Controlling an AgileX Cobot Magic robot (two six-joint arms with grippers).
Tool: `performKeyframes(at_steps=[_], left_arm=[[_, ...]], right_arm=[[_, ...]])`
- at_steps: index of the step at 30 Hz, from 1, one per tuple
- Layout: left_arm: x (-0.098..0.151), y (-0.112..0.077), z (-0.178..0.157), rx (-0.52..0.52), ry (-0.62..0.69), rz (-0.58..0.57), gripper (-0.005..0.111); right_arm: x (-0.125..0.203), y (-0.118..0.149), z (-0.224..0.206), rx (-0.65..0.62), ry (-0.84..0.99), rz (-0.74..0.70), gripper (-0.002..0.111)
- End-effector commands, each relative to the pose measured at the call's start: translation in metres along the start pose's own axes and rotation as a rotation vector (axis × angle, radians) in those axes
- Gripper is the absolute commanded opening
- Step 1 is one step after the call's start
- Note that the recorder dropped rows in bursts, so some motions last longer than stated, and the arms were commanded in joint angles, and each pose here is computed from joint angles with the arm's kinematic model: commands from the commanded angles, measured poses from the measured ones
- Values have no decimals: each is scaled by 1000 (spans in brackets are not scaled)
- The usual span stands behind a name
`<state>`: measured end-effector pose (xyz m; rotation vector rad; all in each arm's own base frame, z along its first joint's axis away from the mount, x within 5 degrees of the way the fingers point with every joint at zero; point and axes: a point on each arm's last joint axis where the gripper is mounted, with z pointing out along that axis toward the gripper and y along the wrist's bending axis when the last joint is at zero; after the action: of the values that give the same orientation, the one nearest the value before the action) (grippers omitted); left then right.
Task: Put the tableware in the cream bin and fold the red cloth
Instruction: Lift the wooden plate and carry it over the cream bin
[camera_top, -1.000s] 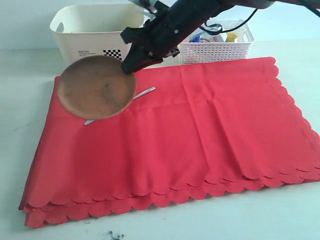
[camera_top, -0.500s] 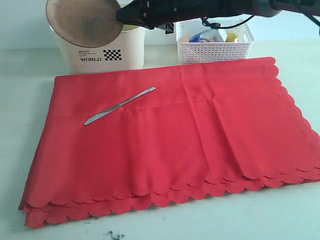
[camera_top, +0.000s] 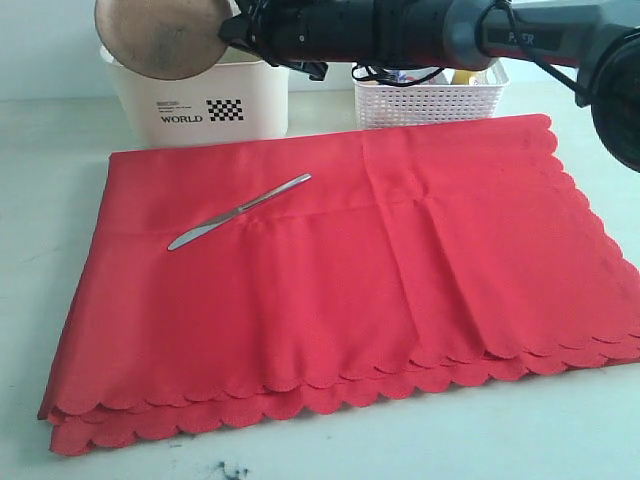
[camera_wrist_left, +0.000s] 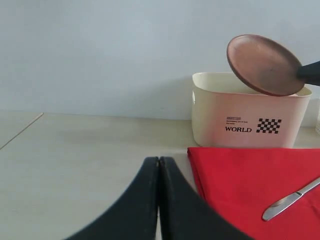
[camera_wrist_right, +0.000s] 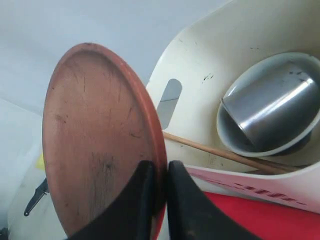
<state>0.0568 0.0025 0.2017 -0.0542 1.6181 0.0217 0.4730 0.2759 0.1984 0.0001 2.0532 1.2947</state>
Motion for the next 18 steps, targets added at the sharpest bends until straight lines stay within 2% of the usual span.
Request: performKeyframes(at_steps=[1, 10, 18], left_arm=[[0, 0, 0, 5, -7, 1, 2], [0, 0, 0, 5, -7, 1, 2], [0, 0, 0, 5, -7, 1, 2]], right_arm=[[-2, 12, -1, -58, 10, -6, 0], [9, 35, -2, -119, 53, -40, 0], [29, 51, 15, 14, -21, -48, 0]])
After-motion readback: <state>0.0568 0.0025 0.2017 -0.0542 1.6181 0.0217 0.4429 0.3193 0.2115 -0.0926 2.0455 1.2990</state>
